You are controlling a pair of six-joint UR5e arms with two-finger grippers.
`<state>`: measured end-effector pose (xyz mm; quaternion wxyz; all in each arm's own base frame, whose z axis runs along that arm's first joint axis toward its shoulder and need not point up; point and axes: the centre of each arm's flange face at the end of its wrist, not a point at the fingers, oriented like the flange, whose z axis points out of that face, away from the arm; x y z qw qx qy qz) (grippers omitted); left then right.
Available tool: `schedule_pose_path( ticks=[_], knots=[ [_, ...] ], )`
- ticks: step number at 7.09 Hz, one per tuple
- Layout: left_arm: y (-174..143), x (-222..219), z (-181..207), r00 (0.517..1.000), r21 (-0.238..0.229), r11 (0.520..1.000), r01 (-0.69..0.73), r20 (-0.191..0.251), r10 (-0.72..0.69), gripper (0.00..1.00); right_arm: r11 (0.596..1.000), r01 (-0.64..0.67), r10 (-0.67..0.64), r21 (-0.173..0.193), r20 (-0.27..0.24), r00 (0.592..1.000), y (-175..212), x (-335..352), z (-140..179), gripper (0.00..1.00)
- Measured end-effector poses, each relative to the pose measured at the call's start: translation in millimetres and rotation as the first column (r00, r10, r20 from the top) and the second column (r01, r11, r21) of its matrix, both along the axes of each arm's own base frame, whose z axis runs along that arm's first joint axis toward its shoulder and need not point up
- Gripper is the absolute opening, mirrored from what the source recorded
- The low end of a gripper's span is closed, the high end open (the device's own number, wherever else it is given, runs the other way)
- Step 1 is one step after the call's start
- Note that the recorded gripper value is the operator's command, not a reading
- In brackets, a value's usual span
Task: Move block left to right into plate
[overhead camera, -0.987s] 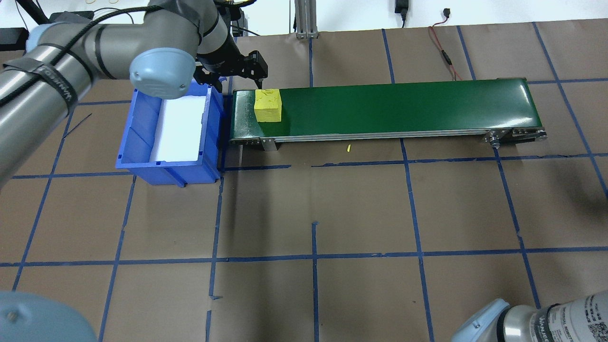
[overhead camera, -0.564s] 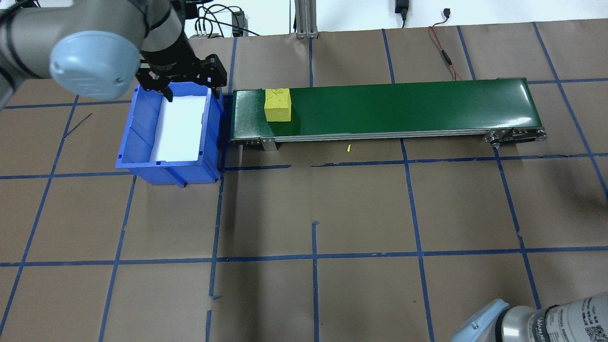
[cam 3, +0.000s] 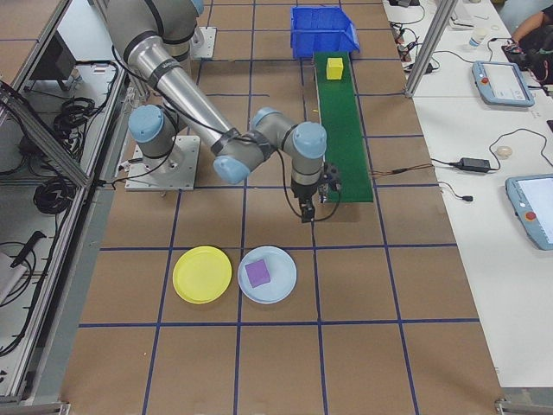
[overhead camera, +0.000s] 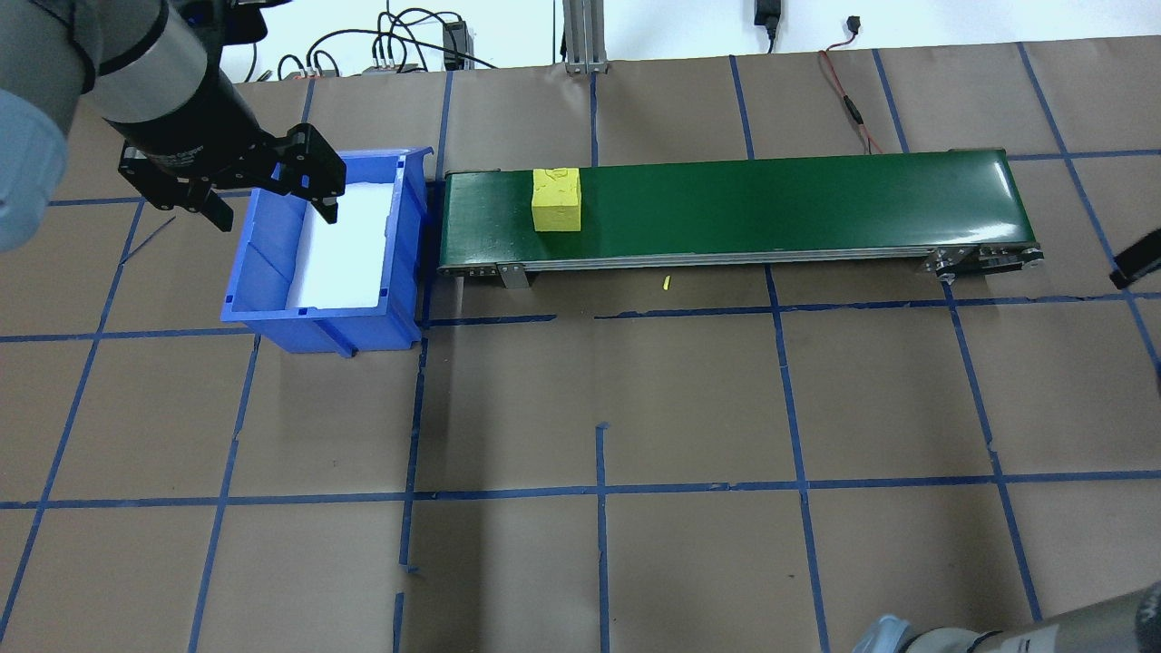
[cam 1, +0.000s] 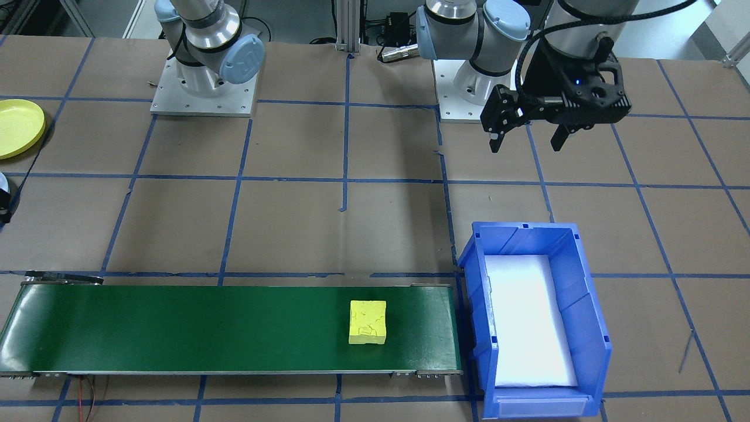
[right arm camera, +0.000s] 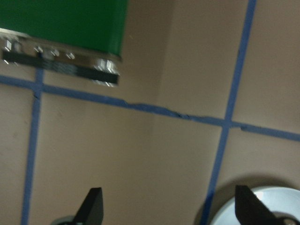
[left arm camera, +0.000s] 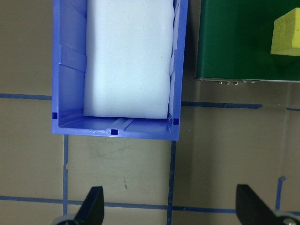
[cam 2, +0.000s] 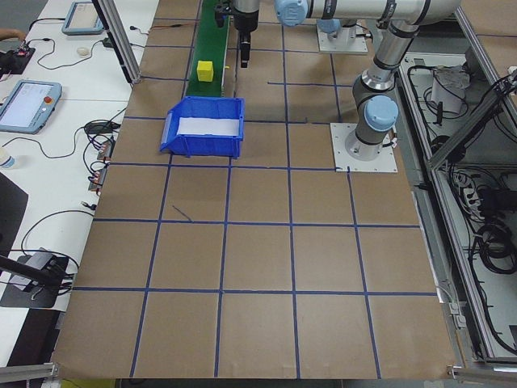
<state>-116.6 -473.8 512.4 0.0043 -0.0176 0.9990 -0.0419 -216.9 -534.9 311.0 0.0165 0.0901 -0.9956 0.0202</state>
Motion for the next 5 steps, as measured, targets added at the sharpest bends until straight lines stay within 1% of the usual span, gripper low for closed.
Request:
schedule_pose_path(
  ticks=[1,2,3,4,5],
  knots=[
    [5.8,-0.1,5.6,1.000,0.006,1.000,0.009,0.003,-0.009,1.00,0.998,0.058,-0.057,-0.020,0.060,0.997,-24.3,52.8,-2.4,1.00],
    [9.2,0.1,3.3,1.000,0.040,0.999,0.016,0.012,-0.017,1.00,0.992,0.128,-0.126,-0.017,0.111,0.986,-46.3,109.2,-9.4,1.00],
    [12.3,1.2,0.1,1.000,0.077,0.997,0.024,0.016,-0.026,1.00,0.981,0.194,-0.191,-0.005,0.144,0.971,-62.5,160.9,-12.2,1.00],
    [13.2,3.2,0.0,0.999,0.089,0.995,0.038,0.016,-0.039,1.00,0.972,0.237,-0.234,0.008,0.178,0.956,-71.1,205.9,-11.9,1.00],
    [13.4,4.0,2.0,0.999,0.084,0.995,0.049,0.013,-0.050,1.00,0.962,0.273,-0.271,0.021,0.222,0.937,-75.0,242.0,-10.3,1.00]
  ],
)
